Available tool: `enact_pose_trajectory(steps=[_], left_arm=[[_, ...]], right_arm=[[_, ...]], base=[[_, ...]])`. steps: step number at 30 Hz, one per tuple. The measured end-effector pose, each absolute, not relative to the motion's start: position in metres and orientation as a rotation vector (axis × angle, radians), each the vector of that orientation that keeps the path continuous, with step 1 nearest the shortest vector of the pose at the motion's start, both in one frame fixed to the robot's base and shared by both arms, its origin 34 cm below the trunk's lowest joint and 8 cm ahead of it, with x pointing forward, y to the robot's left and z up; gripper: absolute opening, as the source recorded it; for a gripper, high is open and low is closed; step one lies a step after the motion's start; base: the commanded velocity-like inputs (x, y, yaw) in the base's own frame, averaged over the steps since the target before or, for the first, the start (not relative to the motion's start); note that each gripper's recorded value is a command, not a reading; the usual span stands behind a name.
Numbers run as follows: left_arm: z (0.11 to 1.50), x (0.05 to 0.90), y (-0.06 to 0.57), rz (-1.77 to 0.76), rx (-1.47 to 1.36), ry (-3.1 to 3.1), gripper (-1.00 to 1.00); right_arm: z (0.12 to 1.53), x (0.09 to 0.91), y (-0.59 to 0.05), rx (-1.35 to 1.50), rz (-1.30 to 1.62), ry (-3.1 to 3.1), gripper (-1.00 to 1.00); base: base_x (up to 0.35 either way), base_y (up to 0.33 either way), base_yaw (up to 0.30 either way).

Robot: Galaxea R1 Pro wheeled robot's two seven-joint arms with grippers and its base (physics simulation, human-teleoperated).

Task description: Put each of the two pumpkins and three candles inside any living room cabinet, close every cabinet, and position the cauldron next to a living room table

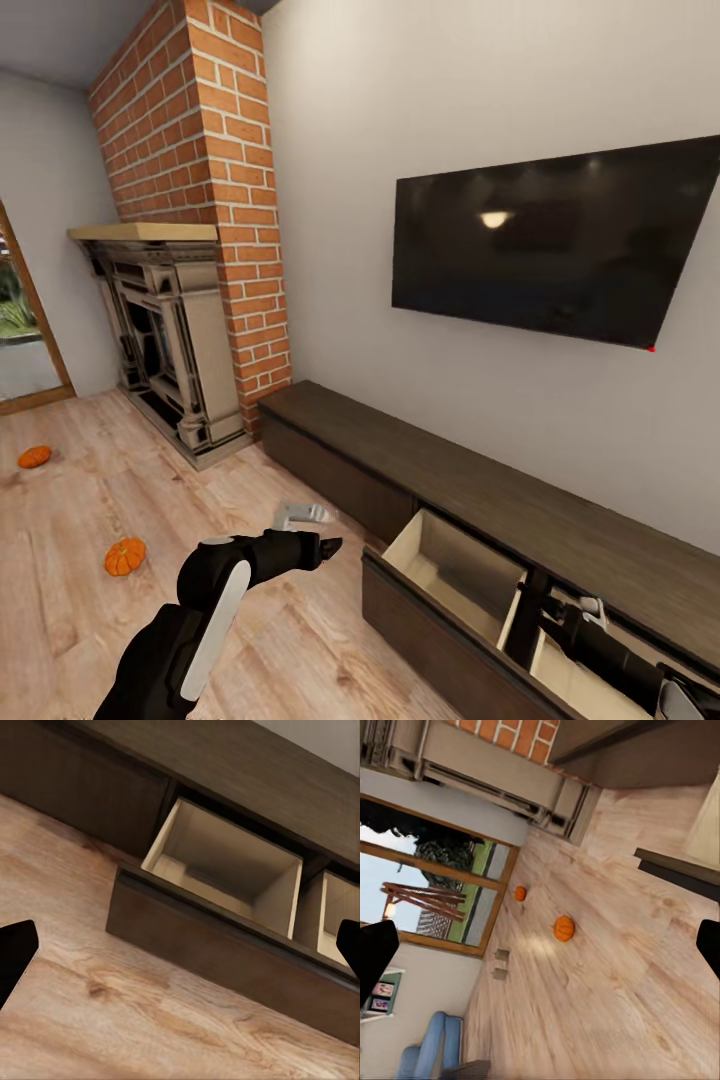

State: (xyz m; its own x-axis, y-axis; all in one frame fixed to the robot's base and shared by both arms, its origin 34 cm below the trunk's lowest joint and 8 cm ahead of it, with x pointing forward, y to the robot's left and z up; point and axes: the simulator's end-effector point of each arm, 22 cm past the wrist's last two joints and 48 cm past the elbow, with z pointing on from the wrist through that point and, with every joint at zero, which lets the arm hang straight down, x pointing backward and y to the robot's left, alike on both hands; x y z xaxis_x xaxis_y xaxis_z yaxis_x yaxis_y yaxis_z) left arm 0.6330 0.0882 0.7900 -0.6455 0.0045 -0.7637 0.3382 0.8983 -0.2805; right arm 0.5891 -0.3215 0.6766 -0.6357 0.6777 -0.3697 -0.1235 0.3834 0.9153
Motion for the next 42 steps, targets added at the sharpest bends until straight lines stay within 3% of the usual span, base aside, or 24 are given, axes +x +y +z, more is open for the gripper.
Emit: enact_pose_trajectory(steps=[26, 42], left_arm=[[0.861, 0.652, 0.099, -0.461, 0.223, 2.136, 1.0], [0.883, 0.683, 0.225, -0.05, -0.023, 2.107, 1.0]], right_arm=[[0.732, 0.599, -0.314, 0.462, 1.319, 1.883, 1.0], [0.759, 0.601, -0.302, 0.445, 1.318, 1.899, 1.0]], base=[[0.0, 0.0, 0.252], [0.0, 0.0, 0.262]])
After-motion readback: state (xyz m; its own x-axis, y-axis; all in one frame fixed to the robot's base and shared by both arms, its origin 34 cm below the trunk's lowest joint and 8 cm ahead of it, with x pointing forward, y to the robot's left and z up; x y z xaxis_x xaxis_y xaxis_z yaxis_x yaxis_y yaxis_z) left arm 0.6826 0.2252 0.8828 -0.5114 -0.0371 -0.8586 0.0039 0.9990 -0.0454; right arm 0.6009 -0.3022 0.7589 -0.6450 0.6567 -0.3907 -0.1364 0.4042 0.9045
